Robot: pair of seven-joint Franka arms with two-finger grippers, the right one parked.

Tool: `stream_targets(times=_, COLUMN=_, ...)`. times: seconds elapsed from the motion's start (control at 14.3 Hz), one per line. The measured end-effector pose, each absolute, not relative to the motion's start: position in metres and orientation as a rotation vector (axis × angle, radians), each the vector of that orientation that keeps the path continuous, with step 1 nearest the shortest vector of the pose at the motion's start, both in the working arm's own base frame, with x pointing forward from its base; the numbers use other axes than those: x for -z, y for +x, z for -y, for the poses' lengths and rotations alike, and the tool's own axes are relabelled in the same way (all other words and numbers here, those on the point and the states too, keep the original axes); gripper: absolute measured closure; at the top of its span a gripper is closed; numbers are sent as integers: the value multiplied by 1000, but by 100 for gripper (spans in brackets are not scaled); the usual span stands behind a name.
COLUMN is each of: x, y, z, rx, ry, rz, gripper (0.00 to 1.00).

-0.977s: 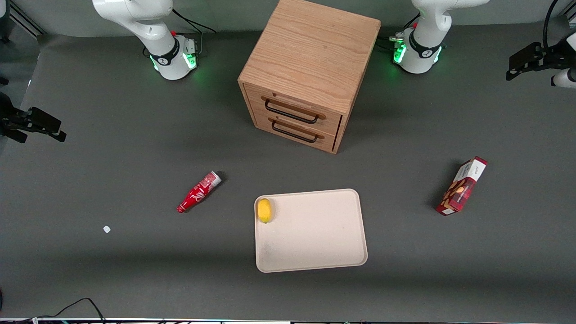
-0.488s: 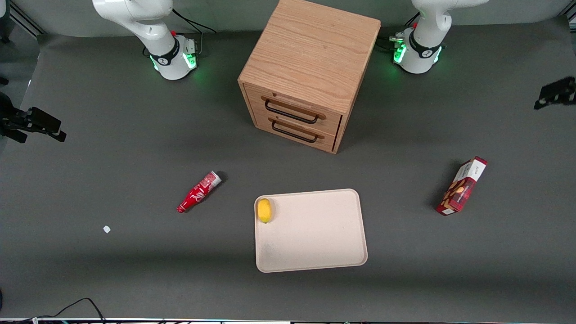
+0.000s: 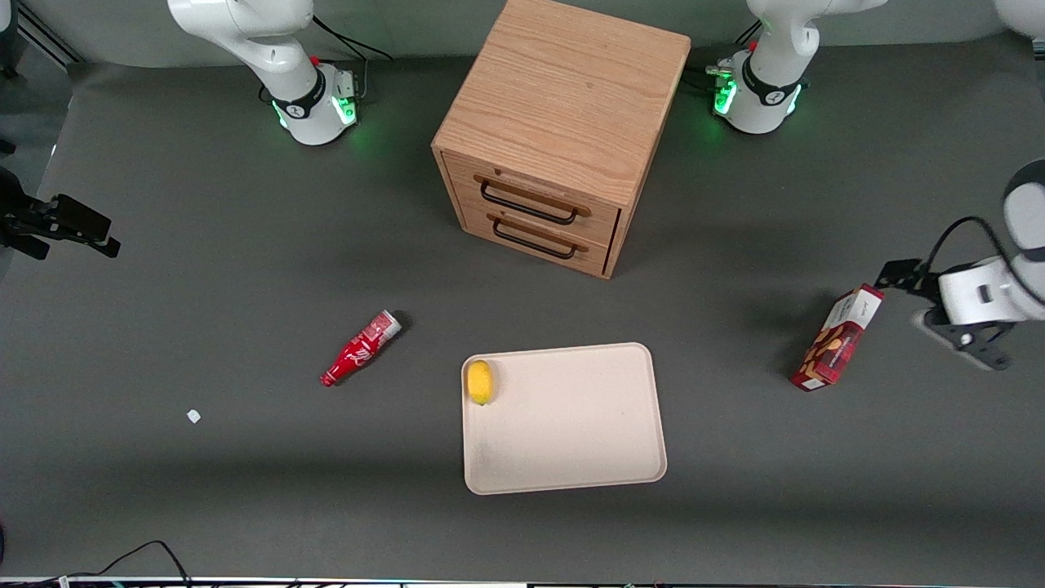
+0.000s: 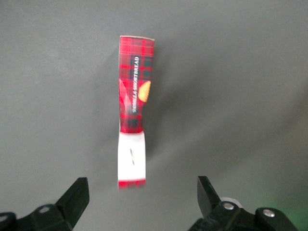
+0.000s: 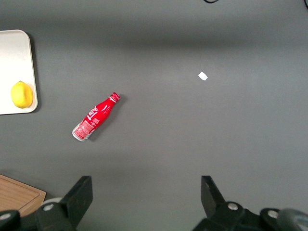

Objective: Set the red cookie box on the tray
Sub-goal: 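Move the open left gripper down over the red plaid cookie box, then close the left gripper on the cookie box's end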

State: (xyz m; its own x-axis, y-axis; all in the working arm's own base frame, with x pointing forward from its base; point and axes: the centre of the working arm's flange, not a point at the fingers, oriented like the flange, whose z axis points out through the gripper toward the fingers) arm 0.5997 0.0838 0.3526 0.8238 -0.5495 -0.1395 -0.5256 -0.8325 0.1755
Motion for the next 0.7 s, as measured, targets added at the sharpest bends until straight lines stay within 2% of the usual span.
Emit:
stream_targets(times=0.21, x=-304, y=595, z=-84, rx=234, ry=2888, rz=883, gripper=0)
stream_targets(times=0.7, x=-255, y=602, z=-72, rx=131, ry=2903, rz=891, gripper=0)
